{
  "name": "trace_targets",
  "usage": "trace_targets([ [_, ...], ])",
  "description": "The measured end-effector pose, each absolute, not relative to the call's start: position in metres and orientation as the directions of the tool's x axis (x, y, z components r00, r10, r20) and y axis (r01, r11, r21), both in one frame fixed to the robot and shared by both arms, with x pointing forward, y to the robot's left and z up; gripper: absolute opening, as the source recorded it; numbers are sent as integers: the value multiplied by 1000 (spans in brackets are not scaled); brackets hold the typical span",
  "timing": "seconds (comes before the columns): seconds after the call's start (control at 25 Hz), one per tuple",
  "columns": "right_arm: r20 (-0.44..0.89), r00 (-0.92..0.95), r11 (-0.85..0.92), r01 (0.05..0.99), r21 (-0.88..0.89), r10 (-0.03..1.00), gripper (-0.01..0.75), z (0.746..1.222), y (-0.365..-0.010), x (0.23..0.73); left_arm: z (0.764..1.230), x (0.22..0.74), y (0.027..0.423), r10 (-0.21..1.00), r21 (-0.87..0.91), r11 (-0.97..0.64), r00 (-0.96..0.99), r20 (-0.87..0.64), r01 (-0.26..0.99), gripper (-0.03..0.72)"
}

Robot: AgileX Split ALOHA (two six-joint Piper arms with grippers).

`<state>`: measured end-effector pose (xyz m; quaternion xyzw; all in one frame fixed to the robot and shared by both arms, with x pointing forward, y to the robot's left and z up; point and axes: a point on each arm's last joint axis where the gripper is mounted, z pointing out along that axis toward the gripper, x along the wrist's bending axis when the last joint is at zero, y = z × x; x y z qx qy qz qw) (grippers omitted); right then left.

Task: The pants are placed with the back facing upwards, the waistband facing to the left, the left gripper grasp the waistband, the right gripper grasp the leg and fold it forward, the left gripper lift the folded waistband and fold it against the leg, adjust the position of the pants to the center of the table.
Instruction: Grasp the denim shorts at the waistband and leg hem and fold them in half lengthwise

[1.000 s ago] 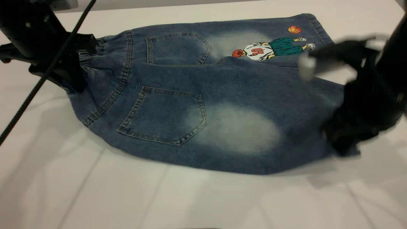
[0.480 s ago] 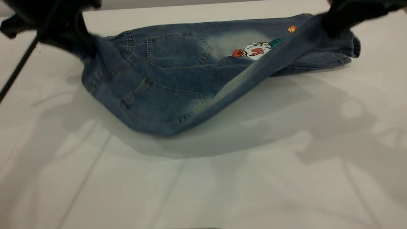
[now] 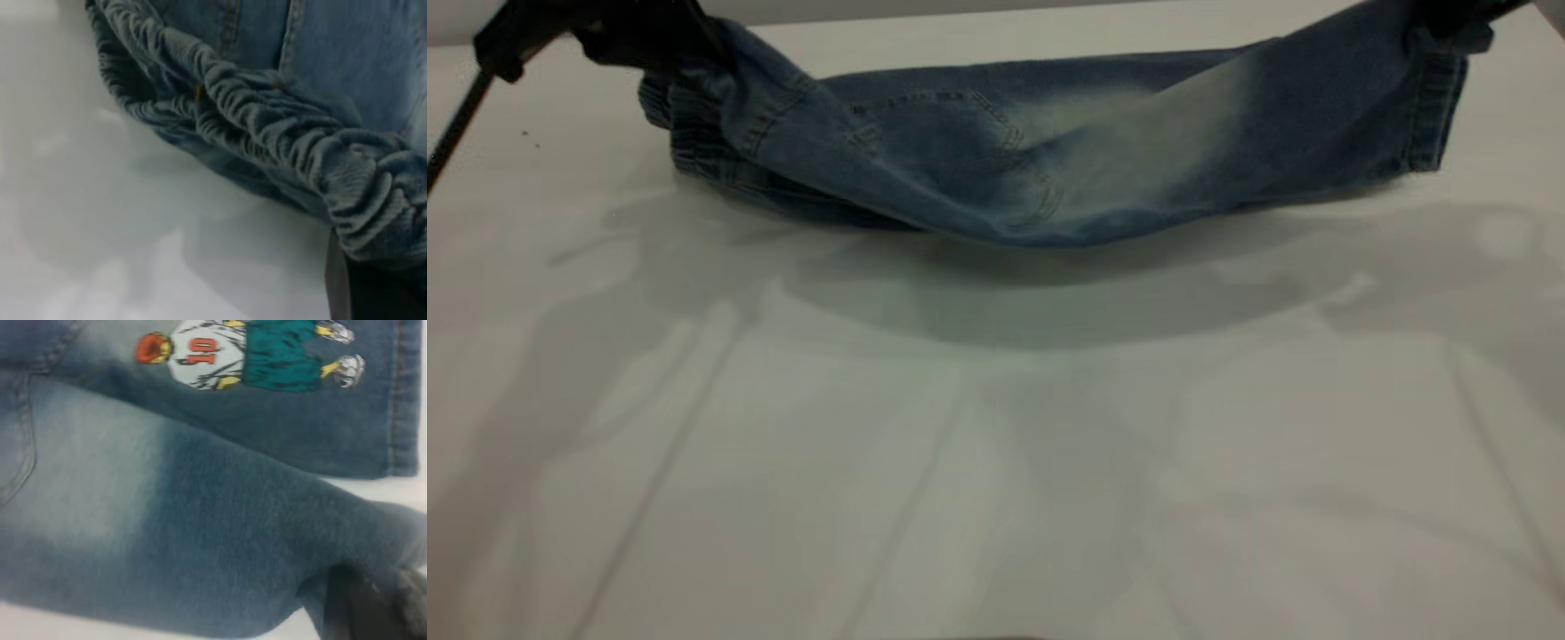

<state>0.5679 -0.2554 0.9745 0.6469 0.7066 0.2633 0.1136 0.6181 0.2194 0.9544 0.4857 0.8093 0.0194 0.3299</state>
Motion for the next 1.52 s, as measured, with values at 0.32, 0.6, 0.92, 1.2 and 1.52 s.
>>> trace_targets([
  [0.32, 214, -145, 19, 866, 500, 966, 29, 973, -251, 612, 947, 629, 221, 627, 273, 735, -468, -622, 621, 90],
  [0.6, 215, -141, 4, 844, 536, 966, 29, 973, -250, 644, 927, 641, 227, 448, 201, 875, -579, -681, 440, 90],
  [0.92, 250, -18, -132, 810, 571, 968, 29, 957, -273, 666, 926, 650, 240, 360, 255, 932, -587, -725, 257, 90],
  [1.2, 247, 17, -158, 811, 563, 969, 29, 934, -276, 673, 907, 653, 244, 360, 282, 933, -612, -704, 224, 91],
  [1.52, 224, 13, -148, 787, 598, 975, 70, 935, -278, 676, 903, 655, 247, 365, 308, 930, -612, -702, 201, 104],
])
